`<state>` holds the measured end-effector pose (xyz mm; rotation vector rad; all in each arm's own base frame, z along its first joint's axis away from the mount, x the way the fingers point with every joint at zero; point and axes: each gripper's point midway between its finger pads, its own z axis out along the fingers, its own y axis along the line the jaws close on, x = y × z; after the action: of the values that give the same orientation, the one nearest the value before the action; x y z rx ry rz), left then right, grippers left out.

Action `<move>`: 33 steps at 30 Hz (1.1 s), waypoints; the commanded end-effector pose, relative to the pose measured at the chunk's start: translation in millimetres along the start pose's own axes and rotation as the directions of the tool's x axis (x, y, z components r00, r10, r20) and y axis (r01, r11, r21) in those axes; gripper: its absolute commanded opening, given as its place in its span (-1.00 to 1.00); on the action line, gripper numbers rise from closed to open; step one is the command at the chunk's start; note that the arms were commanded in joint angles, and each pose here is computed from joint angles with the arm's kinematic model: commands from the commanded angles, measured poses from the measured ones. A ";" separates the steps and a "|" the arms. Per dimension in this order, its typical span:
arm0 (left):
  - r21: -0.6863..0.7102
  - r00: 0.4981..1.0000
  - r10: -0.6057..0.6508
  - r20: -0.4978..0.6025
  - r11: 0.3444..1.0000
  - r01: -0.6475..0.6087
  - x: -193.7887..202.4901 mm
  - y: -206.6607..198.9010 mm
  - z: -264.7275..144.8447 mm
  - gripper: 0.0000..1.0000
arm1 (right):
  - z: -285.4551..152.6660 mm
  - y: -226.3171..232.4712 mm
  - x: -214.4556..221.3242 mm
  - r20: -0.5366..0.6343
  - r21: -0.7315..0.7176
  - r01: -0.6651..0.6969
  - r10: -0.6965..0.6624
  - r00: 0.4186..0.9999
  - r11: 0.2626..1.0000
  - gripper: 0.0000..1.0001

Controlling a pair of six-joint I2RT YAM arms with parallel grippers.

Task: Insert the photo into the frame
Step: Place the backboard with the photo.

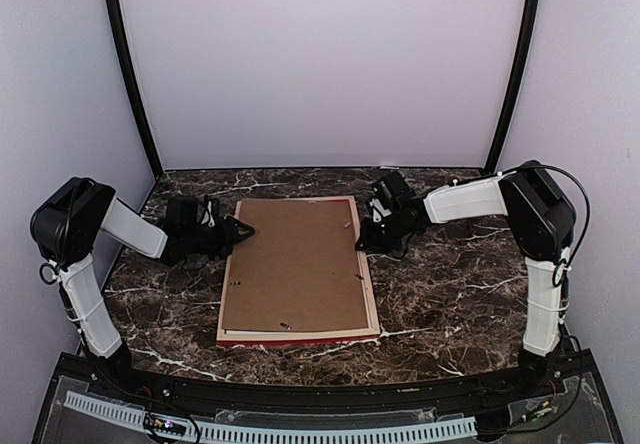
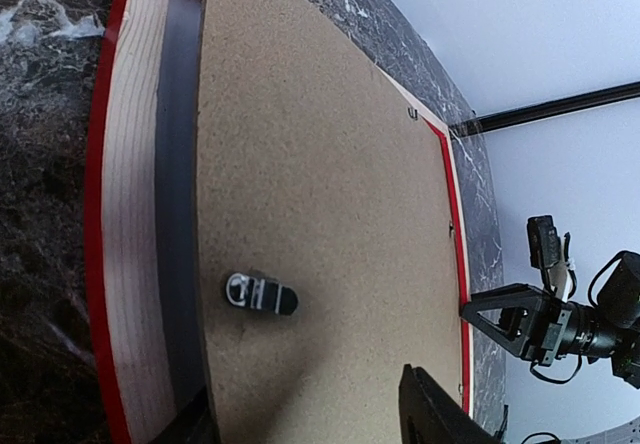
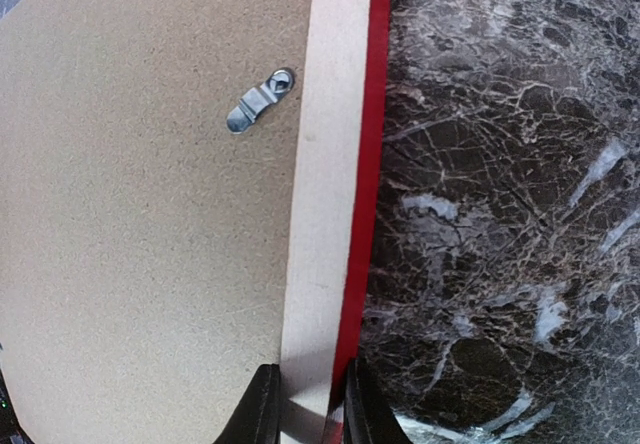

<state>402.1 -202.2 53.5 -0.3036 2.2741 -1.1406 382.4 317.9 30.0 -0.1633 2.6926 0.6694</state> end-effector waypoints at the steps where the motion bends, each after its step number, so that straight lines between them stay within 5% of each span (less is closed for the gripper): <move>1: -0.101 0.990 -0.007 -0.138 0.995 -0.007 35.4 17.0 2.3 0.15 | 4.4 0.3 9.0 -0.034 -0.015 0.011 -0.012 0.999 1.000 -0.62; 13: -0.155 0.969 0.050 -0.241 0.984 -0.090 44.3 5.7 -2.1 0.36 | 3.1 3.2 8.6 -0.031 -0.015 0.016 -0.016 0.999 1.000 -0.56; 33: -0.273 0.961 0.101 -0.256 0.946 -0.172 28.7 0.1 -26.0 0.61 | -2.0 1.4 7.0 -0.019 0.000 0.015 -0.015 1.000 1.000 -0.51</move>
<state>375.1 -207.3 52.9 -0.1263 2.5755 -0.8848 379.6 319.9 30.0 -0.1827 2.6968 0.6782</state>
